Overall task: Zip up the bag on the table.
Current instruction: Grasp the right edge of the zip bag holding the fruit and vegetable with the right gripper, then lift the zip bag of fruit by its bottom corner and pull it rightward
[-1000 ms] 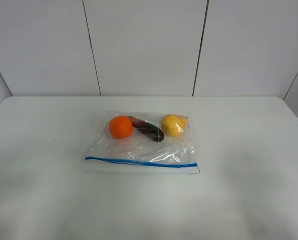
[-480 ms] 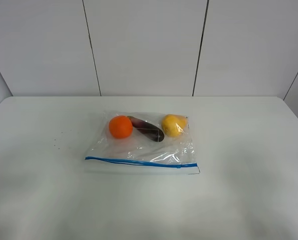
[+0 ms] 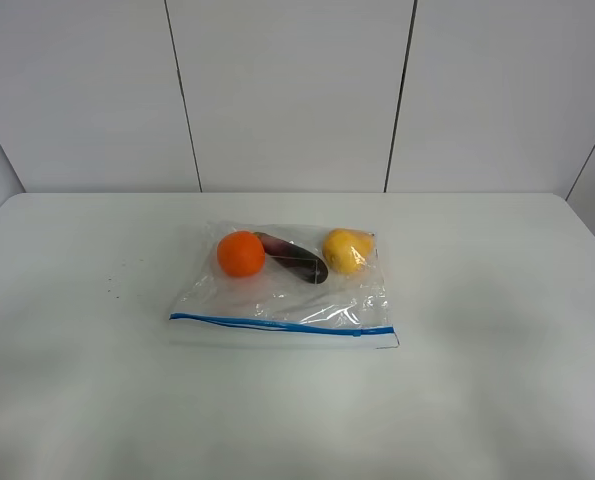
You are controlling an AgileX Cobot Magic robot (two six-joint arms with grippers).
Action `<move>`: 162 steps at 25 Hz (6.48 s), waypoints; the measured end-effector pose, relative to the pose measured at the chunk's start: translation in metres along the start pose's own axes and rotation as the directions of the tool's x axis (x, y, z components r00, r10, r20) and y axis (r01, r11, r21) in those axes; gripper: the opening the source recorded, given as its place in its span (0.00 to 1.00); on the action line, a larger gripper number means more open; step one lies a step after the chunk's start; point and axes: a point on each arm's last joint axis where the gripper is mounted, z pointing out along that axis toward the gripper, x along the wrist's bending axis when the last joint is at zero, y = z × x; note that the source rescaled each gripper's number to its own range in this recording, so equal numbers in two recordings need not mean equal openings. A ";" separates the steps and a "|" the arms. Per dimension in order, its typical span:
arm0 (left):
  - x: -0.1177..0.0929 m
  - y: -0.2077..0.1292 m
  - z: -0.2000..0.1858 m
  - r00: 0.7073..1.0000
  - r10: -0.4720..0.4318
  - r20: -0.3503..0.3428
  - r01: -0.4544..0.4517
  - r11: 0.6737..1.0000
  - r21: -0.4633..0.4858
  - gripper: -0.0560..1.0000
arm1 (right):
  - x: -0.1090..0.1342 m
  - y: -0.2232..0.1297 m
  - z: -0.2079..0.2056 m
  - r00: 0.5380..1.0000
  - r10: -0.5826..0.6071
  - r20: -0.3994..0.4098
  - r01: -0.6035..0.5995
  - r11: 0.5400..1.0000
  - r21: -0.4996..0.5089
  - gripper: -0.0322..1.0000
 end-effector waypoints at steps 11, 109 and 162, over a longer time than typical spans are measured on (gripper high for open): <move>0.000 0.000 0.000 1.000 0.000 0.000 0.000 1.000 0.000 1.00 | 0.036 0.057 0.121 0.951 0.091 -0.296 0.018 0.938 0.347 1.00; 0.000 0.000 0.000 1.000 0.000 -0.001 0.000 1.000 0.000 1.00 | 0.073 -0.004 0.393 0.589 0.519 -0.619 0.098 0.714 0.693 0.95; 0.000 0.000 0.000 1.000 0.000 -0.001 0.000 1.000 0.000 1.00 | 0.081 -0.003 0.389 0.543 0.518 -0.661 0.136 0.723 0.677 0.03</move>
